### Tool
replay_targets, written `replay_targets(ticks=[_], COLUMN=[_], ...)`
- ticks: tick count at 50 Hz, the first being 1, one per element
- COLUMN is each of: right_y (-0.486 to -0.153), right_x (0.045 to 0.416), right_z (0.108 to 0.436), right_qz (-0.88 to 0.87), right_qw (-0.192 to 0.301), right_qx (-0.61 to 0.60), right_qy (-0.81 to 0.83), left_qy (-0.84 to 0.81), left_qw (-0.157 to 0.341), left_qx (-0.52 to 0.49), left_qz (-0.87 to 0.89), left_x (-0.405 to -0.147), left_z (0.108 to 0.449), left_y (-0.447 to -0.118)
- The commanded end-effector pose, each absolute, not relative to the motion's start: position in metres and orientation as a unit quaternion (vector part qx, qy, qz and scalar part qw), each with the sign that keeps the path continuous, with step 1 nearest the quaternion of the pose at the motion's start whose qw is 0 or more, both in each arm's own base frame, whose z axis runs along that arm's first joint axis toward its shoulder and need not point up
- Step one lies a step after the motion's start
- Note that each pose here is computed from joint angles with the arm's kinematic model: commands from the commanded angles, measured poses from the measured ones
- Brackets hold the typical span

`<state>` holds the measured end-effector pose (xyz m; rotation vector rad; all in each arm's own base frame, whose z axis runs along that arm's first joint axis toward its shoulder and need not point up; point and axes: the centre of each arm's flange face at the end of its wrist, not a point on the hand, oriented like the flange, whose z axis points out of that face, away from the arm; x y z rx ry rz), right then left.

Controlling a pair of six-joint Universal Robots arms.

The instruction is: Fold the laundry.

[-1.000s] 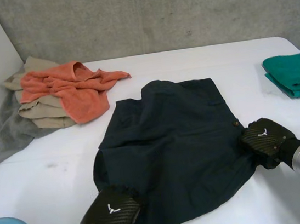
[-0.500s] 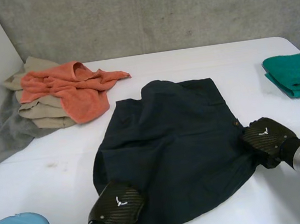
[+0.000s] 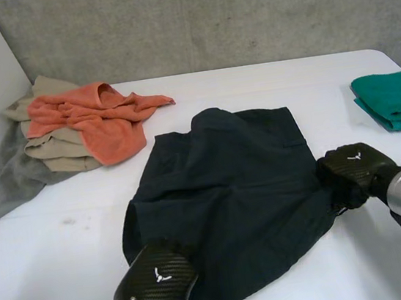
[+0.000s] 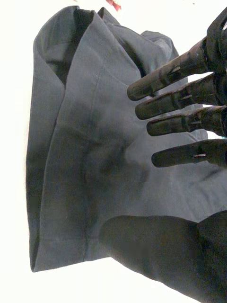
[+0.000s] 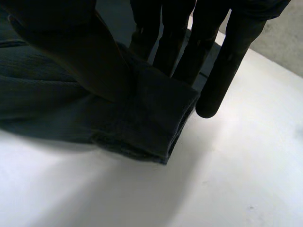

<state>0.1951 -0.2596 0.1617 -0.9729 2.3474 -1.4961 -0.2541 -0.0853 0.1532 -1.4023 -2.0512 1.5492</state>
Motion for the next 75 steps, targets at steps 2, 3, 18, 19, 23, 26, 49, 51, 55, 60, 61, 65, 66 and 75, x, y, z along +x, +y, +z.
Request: replay_targets(ticks=[2, 3, 18, 19, 23, 26, 49, 51, 55, 60, 61, 65, 66, 75], right_y=[-0.276, -0.277, -0.279, -0.279, -0.279, -0.279, -0.246, -0.227, -0.198, -0.173, -0.171, -0.172, -0.176, -0.213], right_x=[0.196, 0.196, 0.199, 0.199, 0.199, 0.199, 0.195, 0.193, 0.180, 0.162, 0.160, 0.155, 0.157, 0.180], right_z=[0.157, 0.156, 0.146, 0.146, 0.147, 0.146, 0.181, 0.192, 0.200, 0.207, 0.208, 0.212, 0.214, 0.213], right_qz=[-0.527, -0.528, -0.530, -0.530, -0.531, -0.530, -0.504, -0.484, -0.420, -0.347, -0.342, -0.343, -0.361, -0.465], right_qw=[0.082, 0.080, 0.088, 0.088, 0.088, 0.088, 0.047, 0.018, -0.022, -0.037, -0.036, -0.032, -0.028, 0.006], right_qx=[-0.296, -0.292, -0.274, -0.274, -0.274, -0.274, -0.373, -0.444, -0.534, -0.591, -0.596, -0.598, -0.593, -0.520], right_qy=[0.793, 0.793, 0.798, 0.798, 0.797, 0.798, 0.778, 0.754, 0.733, 0.728, 0.726, 0.723, 0.719, 0.717], left_qy=[-0.714, -0.716, -0.746, -0.747, -0.749, -0.743, -0.641, -0.633, -0.645, -0.686, -0.693, -0.719, -0.722, -0.692], left_qw=[0.120, 0.121, 0.113, 0.111, 0.107, 0.110, 0.096, 0.099, 0.102, 0.109, 0.111, 0.121, 0.124, 0.114], left_qx=[-0.464, -0.462, -0.456, -0.456, -0.457, -0.459, -0.450, -0.444, -0.449, -0.455, -0.454, -0.443, -0.439, -0.400], left_qz=[0.510, 0.509, 0.472, 0.470, 0.467, 0.475, 0.614, 0.626, 0.610, 0.557, 0.549, 0.521, 0.520, 0.590], left_x=[-0.255, -0.255, -0.260, -0.261, -0.264, -0.269, -0.271, -0.263, -0.245, -0.226, -0.224, -0.220, -0.221, -0.259], left_z=[0.151, 0.151, 0.134, 0.133, 0.125, 0.124, 0.182, 0.205, 0.229, 0.236, 0.236, 0.233, 0.231, 0.221], left_y=[-0.084, -0.084, -0.091, -0.092, -0.096, -0.097, -0.101, -0.092, -0.072, -0.050, -0.047, -0.043, -0.045, -0.109])
